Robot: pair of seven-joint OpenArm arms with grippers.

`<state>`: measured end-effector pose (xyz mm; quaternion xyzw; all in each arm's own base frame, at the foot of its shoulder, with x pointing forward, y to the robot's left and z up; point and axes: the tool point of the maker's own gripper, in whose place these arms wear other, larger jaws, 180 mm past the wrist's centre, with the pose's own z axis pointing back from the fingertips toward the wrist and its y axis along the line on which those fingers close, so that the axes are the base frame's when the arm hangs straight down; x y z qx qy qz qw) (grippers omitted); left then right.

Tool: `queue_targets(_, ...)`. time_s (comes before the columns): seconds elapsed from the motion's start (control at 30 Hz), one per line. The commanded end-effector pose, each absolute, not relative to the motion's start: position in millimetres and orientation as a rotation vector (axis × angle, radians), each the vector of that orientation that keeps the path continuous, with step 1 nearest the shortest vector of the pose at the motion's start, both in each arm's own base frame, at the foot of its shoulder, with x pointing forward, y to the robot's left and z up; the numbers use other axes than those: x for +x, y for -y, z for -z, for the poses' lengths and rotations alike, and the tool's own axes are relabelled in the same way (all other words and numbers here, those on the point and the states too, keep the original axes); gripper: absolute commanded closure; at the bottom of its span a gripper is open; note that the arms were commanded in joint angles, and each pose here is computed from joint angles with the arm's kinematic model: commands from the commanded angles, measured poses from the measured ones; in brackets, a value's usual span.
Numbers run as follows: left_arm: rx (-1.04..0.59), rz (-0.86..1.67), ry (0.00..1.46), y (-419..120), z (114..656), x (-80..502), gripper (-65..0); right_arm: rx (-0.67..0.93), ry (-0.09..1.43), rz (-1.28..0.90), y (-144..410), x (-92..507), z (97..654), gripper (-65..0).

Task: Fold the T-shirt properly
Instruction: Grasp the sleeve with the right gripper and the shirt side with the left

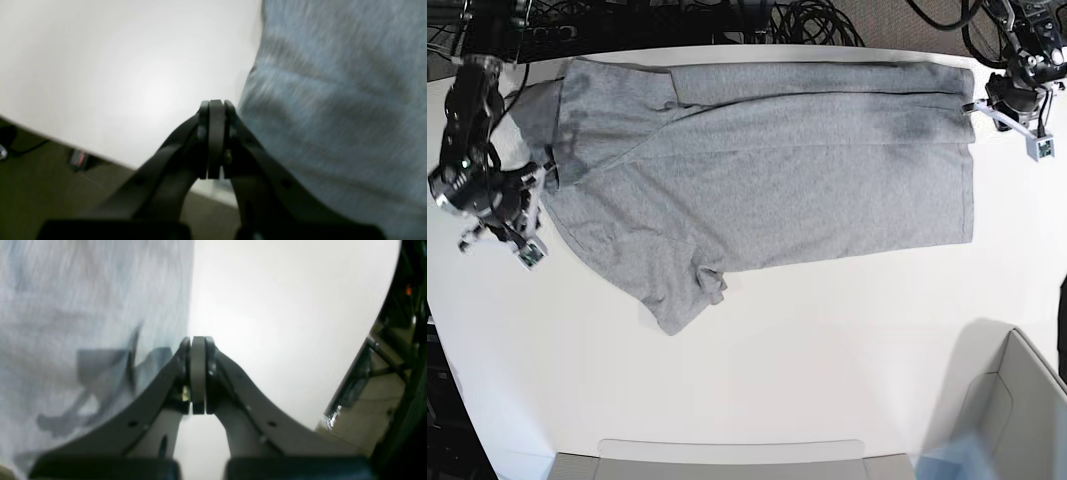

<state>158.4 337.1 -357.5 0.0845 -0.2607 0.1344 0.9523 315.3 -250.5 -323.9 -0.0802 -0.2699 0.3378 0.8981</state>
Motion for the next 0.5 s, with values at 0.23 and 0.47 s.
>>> queue_targets(0.23,0.101,-0.163,0.592,-302,354,197,0.0,0.022,0.508,-0.784,198,400,366,0.0)
queue_targets(0.47,0.087,-0.151,0.583,-296,358,197,0.0,-0.014,0.408,-0.699,212,391,409,0.0)
